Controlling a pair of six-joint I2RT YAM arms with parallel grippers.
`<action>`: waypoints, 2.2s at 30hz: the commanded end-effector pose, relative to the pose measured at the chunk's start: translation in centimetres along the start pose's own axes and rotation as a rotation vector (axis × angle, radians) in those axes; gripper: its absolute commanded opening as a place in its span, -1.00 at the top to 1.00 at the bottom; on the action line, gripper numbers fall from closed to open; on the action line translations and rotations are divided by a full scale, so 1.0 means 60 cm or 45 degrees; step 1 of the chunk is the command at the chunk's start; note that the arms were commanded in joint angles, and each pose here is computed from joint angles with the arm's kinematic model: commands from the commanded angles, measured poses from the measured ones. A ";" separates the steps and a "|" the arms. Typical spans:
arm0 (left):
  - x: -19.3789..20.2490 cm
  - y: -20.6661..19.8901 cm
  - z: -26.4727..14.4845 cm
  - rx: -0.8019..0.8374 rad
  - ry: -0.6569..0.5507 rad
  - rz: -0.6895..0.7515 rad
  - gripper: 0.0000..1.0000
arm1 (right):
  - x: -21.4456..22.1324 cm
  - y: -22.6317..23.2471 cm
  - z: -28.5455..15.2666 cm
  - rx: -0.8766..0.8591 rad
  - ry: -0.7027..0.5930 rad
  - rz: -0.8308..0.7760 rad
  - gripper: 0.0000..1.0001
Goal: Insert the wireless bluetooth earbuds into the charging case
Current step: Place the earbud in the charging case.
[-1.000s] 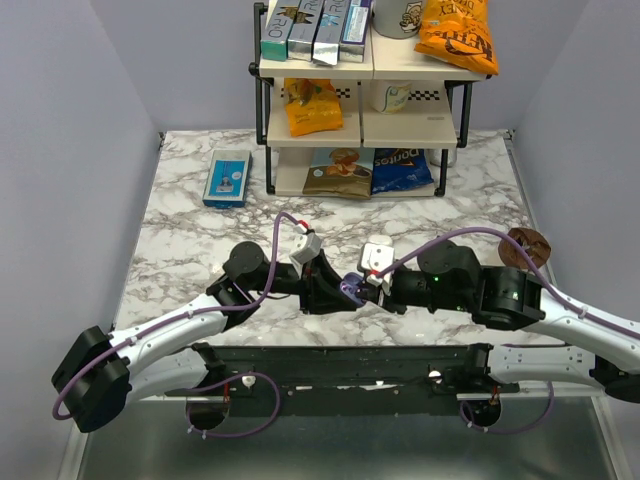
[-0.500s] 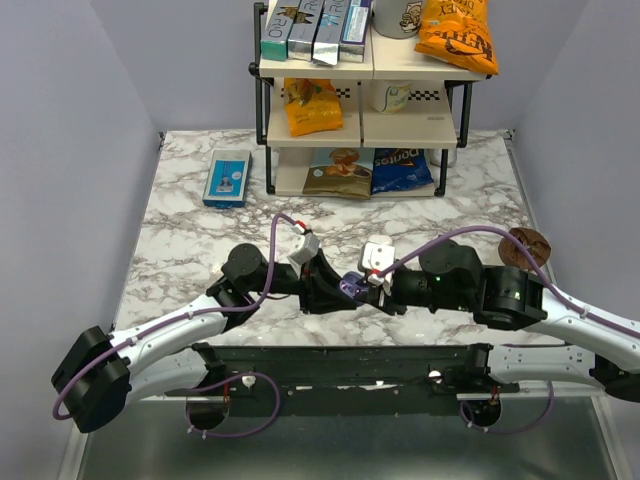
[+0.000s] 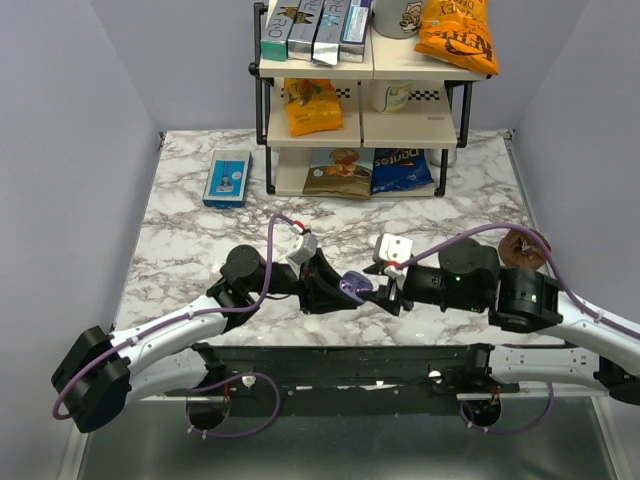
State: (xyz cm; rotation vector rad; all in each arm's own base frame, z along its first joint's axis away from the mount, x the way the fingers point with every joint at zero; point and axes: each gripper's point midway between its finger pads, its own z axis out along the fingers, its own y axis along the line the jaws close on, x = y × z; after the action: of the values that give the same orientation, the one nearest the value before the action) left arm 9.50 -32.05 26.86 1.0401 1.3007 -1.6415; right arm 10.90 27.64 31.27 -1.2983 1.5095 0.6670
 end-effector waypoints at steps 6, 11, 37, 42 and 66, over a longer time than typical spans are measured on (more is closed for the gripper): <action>-0.012 -0.019 -0.002 0.051 -0.041 0.070 1.00 | -0.065 -0.069 -0.064 0.296 -0.225 0.120 0.15; -0.016 -0.017 -0.002 0.042 -0.052 0.080 1.00 | -0.041 -0.038 -0.048 0.178 -0.150 0.150 0.31; -0.031 -0.017 -0.008 -0.004 -0.092 0.137 1.00 | 0.007 0.000 -0.007 0.034 0.003 0.113 0.78; -0.031 -0.018 -0.009 -0.006 -0.094 0.142 1.00 | 0.018 0.003 -0.002 0.025 0.035 0.108 0.78; -0.034 -0.014 -0.008 -0.018 -0.105 0.142 1.00 | 0.013 0.008 0.004 -0.006 0.040 0.099 0.22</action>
State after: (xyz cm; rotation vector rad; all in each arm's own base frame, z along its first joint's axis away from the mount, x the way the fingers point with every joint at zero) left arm 9.49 -31.41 27.72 1.0141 1.2580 -1.5964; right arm 10.88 28.03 30.93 -1.2361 1.5756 0.7100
